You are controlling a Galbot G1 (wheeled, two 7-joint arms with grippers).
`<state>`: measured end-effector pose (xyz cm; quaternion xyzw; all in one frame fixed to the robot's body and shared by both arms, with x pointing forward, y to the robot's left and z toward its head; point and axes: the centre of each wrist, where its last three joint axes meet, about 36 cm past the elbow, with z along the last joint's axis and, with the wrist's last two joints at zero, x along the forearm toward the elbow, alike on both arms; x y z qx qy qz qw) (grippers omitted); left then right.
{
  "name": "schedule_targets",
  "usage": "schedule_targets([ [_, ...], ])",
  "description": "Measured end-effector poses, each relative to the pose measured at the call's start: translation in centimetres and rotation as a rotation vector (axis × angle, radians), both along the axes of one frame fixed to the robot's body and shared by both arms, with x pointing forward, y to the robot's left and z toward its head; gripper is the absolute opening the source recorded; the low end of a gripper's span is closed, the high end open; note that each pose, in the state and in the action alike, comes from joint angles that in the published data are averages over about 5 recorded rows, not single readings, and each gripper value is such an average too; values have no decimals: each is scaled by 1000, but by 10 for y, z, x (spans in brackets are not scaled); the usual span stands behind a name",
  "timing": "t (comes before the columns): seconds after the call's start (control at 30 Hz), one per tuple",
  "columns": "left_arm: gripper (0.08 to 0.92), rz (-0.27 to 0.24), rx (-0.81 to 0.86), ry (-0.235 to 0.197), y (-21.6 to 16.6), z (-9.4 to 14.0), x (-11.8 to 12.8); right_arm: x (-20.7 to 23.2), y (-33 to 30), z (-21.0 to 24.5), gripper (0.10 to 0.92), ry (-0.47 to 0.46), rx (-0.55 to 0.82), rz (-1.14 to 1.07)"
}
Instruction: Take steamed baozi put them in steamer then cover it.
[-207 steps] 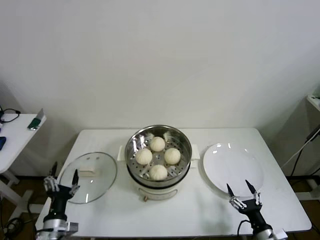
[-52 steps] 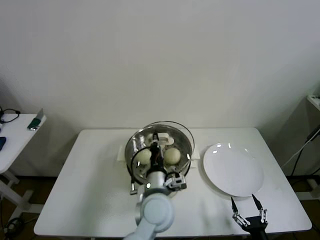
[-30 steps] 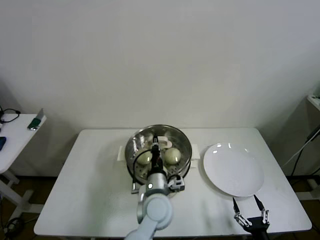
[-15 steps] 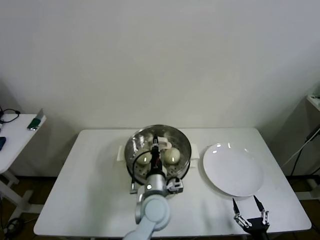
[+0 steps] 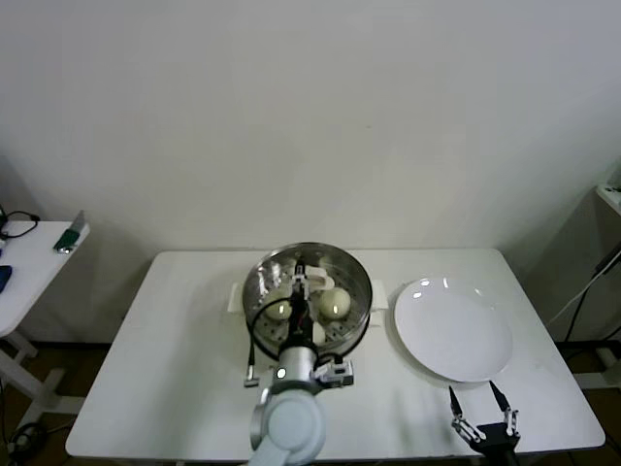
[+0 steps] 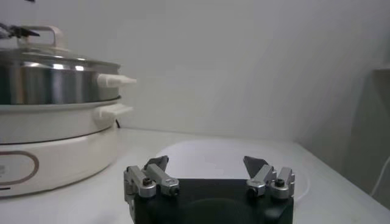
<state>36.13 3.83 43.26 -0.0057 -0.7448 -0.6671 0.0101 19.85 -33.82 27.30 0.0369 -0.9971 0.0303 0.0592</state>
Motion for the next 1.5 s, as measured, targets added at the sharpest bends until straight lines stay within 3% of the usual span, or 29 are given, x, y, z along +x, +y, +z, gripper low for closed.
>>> schedule_targets([
  [0.27, 788, -55, -97, -17, 31, 15, -29, 0, 3, 2, 823, 11, 3, -26],
  [0.37, 817, -77, -160, -21, 48, 15, -39, 2, 3, 4, 823, -4, 5, -41],
  [0.63, 823, -75, -444, -15, 112, 9, -50, 10, 4, 7, 823, -45, 8, -75],
  [1.03, 823, -44, -970, 86, 226, -29, -81, 17, 6, -1, 823, -83, 27, -92],
  [1.27, 823, -13, -1146, 85, 257, -69, -104, 20, 5, -5, 823, -91, 37, -99],
  [1.5, 823, 6, -1247, 76, 263, -98, -120, 20, 5, -8, 823, -93, 44, -101],
])
